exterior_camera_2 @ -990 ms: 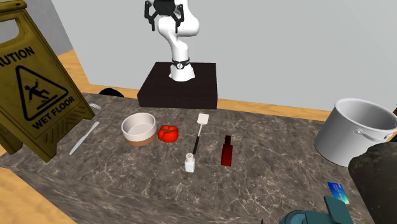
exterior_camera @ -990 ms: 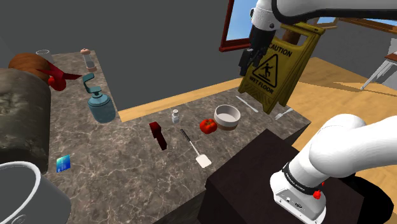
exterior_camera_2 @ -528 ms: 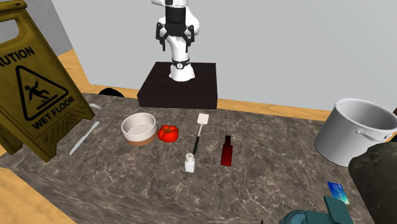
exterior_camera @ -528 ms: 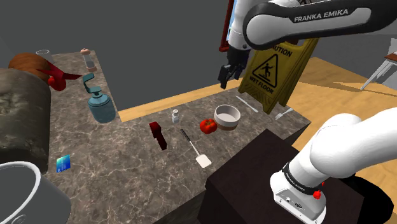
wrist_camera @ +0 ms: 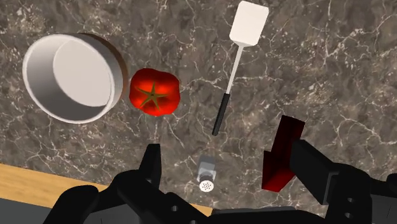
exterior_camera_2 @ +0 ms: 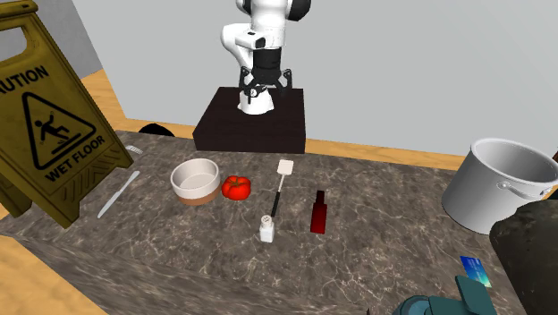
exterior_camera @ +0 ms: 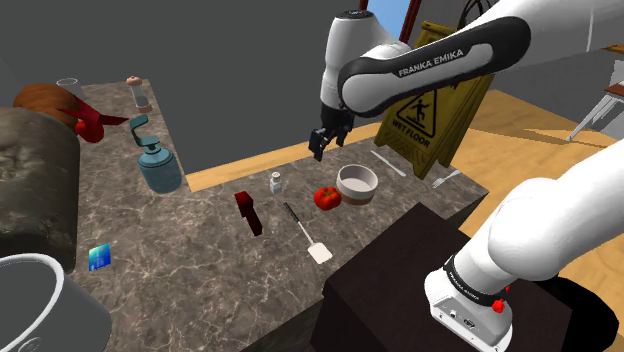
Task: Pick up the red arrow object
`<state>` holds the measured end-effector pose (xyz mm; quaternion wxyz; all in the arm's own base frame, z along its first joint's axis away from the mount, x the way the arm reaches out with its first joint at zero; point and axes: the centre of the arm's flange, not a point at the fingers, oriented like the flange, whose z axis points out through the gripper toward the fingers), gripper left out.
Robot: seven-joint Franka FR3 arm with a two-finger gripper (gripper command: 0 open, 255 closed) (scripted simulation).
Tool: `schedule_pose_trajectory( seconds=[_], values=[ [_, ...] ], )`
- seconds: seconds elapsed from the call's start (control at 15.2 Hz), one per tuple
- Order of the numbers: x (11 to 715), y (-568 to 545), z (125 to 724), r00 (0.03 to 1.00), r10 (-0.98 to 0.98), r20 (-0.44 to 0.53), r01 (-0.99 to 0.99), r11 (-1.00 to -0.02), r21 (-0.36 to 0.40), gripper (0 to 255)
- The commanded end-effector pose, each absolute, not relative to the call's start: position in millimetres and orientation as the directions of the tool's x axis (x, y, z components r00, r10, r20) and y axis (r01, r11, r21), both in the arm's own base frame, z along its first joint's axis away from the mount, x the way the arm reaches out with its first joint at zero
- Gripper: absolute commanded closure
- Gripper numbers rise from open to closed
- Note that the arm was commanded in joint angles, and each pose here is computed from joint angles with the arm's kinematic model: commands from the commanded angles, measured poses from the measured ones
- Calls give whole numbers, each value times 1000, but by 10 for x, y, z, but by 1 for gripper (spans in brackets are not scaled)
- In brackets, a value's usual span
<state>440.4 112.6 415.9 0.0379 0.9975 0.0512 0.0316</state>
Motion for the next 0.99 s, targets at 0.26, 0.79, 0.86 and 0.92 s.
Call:
schedule_pose_trajectory(
  seconds=[0.26, 0.79, 0.86, 0.92],
  values=[
    [4805, 1503, 3590, 993, 103, 65, 98, -993, 70, 0],
    [5308, 2031, 2843, 992, 101, 70, 97, -994, 59, 0],
    [5372, 2097, 2751, 992, 101, 71, 97, -994, 58, 0],
    [5435, 2164, 2658, 992, 101, 72, 97, -994, 56, 0]
  ],
)
